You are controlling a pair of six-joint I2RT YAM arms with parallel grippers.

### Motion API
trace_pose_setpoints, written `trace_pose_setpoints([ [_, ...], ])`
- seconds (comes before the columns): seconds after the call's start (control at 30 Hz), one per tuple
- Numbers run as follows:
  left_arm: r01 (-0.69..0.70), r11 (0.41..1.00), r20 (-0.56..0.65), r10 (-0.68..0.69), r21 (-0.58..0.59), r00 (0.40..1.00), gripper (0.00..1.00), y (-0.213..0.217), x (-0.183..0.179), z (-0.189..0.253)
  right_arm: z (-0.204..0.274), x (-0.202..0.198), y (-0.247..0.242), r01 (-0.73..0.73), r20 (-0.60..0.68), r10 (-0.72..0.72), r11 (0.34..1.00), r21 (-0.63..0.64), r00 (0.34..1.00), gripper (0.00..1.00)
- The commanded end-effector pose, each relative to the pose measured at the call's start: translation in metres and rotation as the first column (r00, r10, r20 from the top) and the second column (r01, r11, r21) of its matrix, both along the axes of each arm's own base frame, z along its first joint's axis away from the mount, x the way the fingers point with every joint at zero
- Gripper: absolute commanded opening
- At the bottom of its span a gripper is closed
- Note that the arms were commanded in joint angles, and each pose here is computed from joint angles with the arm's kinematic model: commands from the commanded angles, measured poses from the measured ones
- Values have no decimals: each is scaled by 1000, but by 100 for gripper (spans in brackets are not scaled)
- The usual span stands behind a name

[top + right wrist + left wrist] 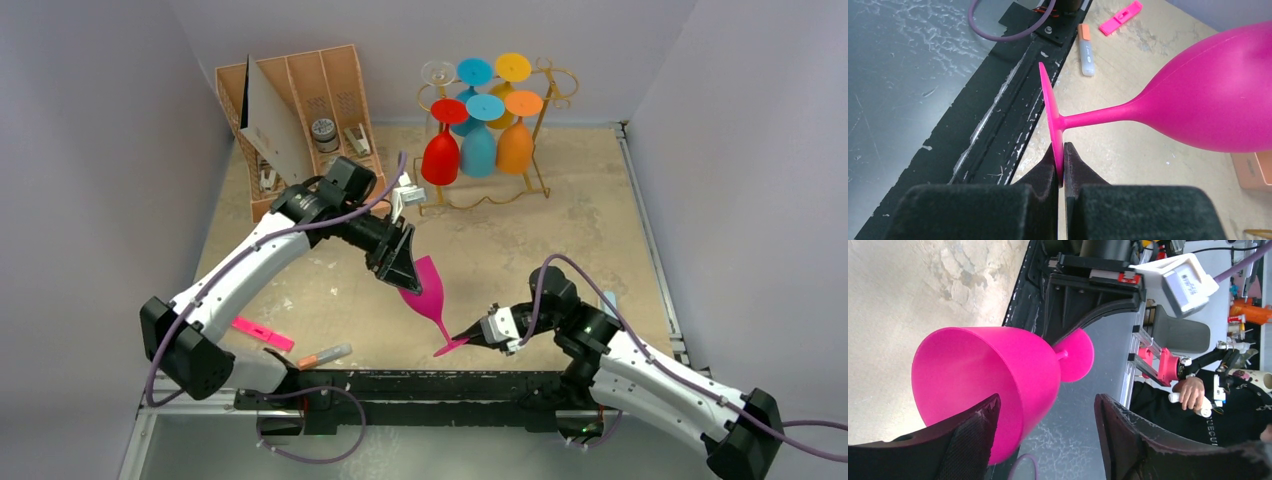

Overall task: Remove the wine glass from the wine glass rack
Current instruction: Place the wine glass at the center of the board.

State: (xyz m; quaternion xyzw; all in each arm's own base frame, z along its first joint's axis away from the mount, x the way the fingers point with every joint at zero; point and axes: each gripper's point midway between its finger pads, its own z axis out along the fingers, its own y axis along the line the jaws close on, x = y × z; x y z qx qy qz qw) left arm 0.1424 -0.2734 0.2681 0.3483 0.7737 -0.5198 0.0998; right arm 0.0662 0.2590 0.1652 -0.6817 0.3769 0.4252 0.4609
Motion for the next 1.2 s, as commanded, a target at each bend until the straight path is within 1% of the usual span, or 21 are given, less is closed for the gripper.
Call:
trace_pose_setpoints([
  [0.0,40,999,3,-40,-3,999,64,-4,1,-2,26,-5,4,-55,47,52,997,53,998,0],
  [0.13,22,1000,59,-23,21,998,57,-2,7,-1,18,0,4,-36,50,34,999,33,998,0],
  [0.27,48,999,93,-45,-24,995,55,0,3,14,14,3,5,-28,45,28,1000,14,999,0],
  [0.37,60,997,103,-55,-46,993,50,0,0,19,15,3,7,-39,45,38,999,20,998,0],
  [0.43,69,996,101,-63,-57,993,44,0,-2,19,16,4,8,-38,48,36,999,22,998,0],
  [0.5,88,993,90,-81,-74,993,36,0,-6,19,17,5,10,-36,50,35,999,23,998,0],
  [0.57,102,991,74,-96,-87,993,26,0,-10,19,17,7,11,-31,52,30,999,22,998,0],
  [0.67,123,988,102,-113,-96,988,15,1,-11,21,14,10,11,-19,52,18,1000,14,998,0],
  [0.8,107,992,146,-95,-74,985,0,4,-8,19,10,15,13,-3,37,3,1000,-12,999,0],
  [0.87,106,991,158,-93,-76,983,0,5,-8,21,8,16,14,-1,28,2,1000,-25,1000,1],
  [0.93,108,991,163,-94,-78,982,0,5,-9,22,8,17,15,-3,27,3,1000,-27,1000,8],
  [1.07,98,993,182,-84,-71,980,0,6,-7,22,9,21,17,19,37,-18,1000,-10,999,17],
  [1.17,100,992,211,-82,-74,974,0,8,-8,24,11,24,18,34,45,-35,999,4,998,27],
])
